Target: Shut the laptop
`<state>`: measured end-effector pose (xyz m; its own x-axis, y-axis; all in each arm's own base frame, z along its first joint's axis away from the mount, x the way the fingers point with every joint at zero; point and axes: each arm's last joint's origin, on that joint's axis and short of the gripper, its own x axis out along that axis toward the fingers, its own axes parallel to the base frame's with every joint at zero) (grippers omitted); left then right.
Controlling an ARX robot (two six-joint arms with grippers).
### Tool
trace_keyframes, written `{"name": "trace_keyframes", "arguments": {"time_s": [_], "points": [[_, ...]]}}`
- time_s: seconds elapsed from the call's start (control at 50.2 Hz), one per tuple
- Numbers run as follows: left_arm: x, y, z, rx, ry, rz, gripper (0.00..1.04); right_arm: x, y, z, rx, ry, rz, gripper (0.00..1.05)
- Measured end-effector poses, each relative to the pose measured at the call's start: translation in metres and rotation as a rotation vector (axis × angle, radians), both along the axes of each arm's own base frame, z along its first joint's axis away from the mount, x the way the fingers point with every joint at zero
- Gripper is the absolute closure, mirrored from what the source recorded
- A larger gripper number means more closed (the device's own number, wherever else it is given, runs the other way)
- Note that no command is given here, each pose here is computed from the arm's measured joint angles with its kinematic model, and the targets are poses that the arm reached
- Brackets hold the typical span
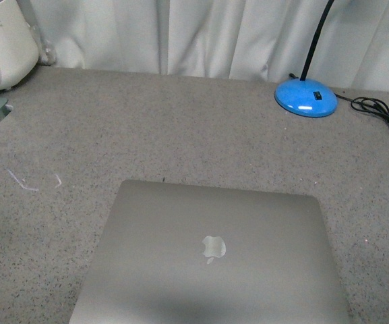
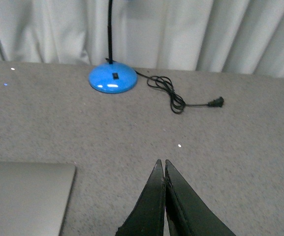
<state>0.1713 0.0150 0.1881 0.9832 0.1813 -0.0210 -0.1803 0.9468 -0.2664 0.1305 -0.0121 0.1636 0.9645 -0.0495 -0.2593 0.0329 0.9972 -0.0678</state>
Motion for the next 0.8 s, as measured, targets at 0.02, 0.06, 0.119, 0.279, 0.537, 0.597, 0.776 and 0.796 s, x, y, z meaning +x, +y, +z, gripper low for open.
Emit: {"name": "trace_keyframes", "arguments": {"time_s": [0.02, 0.06, 0.119, 0.279, 0.537, 0.597, 0.776, 0.796], "points": [[-0.005, -0.003, -0.002, -0.003, -0.014, -0.008, 1.01, -0.004, 0.001, -0.005, -0.005, 0.0, -0.006, 1.03], [-0.016, -0.008, -0.008, -0.001, -0.057, -0.017, 1.01, -0.011, 0.005, -0.015, -0.027, -0.002, -0.006, 1.03], [-0.029, -0.012, -0.014, -0.012, -0.12, -0.035, 1.01, -0.017, 0.011, -0.013, -0.08, -0.087, 0.018, 1.03], [-0.04, -0.014, -0.002, 0.036, -0.214, -0.1, 1.01, -0.028, 0.014, -0.001, -0.065, -0.241, 0.073, 1.03], [-0.044, -0.015, -0.018, 0.235, -0.012, -0.187, 1.01, -0.033, 0.012, -0.001, 0.041, -0.26, 0.045, 1.03], [-0.046, -0.015, -0.017, 0.248, -0.016, -0.186, 1.01, -0.033, 0.012, -0.001, 0.045, -0.261, 0.046, 1.03], [-0.053, -0.015, -0.017, 0.262, -0.014, -0.184, 1.01, -0.033, 0.012, 0.0, 0.05, -0.259, 0.046, 1.03], [-0.053, -0.015, -0.017, 0.262, -0.014, -0.184, 1.01, -0.033, 0.012, 0.0, 0.051, -0.259, 0.046, 1.03]]}}
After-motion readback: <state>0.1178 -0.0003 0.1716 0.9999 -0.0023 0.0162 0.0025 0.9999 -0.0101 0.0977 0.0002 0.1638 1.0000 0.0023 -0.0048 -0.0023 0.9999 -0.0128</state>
